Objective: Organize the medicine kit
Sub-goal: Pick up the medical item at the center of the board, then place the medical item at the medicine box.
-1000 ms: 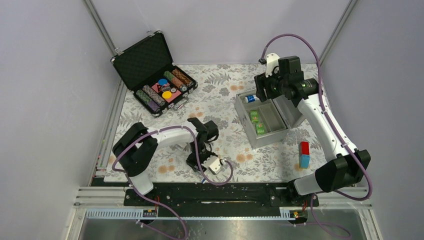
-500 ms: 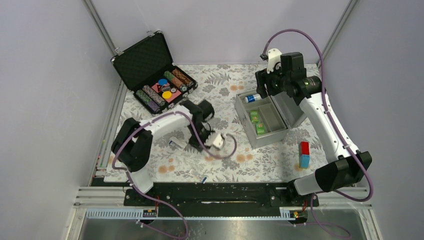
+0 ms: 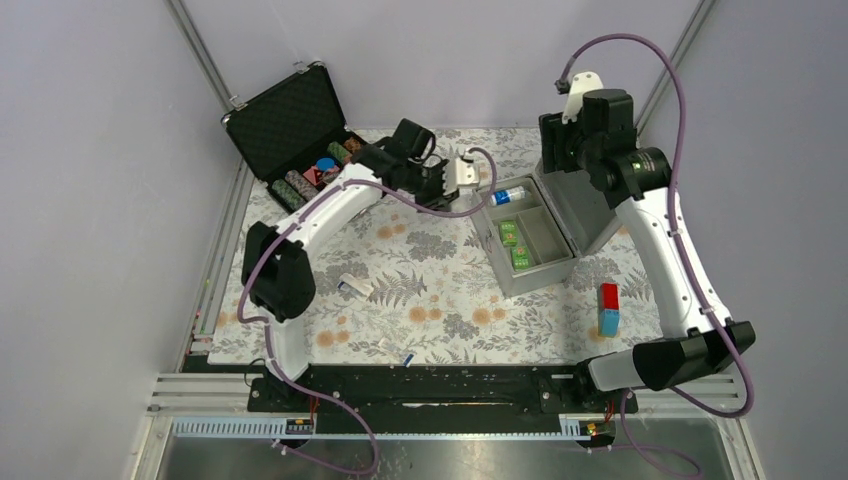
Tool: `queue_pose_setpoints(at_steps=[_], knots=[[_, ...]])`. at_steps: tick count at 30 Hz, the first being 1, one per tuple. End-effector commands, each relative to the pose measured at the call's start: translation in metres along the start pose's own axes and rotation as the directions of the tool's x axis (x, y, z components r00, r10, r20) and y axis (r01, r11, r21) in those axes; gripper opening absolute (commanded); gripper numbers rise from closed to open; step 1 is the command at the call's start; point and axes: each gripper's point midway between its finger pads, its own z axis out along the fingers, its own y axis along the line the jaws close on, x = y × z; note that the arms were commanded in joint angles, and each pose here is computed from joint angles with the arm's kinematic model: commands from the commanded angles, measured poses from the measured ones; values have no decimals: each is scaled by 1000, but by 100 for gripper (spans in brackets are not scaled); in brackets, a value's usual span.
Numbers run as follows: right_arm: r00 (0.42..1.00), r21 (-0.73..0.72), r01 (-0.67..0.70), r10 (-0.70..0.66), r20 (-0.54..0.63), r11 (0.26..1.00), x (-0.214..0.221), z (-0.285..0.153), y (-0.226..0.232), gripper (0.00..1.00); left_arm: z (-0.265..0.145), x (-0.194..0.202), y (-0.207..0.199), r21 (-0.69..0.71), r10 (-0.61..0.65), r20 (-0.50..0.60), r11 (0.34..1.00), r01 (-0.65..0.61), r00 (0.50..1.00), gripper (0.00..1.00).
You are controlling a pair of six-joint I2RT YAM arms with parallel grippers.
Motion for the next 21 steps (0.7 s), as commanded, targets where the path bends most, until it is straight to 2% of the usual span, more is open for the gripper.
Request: queue_pose_setpoints(at_steps=[1,5,9,14,18,21], knots=[[983,104,-101,83,163,989,-41,-33,-23,66,30,-60,47,-193,-17,210,980,58,978,16],[981,116,-107,86,172,987,-46,-27,-27,67,56,-76,60,-309,-44,265,942,128,963,13],[978,123,-135,112,178,983,-49,-22,-33,66,74,-82,64,-328,-106,297,922,206,949,13],[973,105,-162,141,185,981,-52,-20,-33,66,98,-74,59,-275,-218,262,917,289,940,17],[970,97,-165,144,198,981,-55,-22,-34,66,109,-65,55,-286,-229,227,914,289,947,18],[970,101,-168,145,197,981,-52,-22,-36,66,117,-61,49,-274,-229,211,919,282,950,22]])
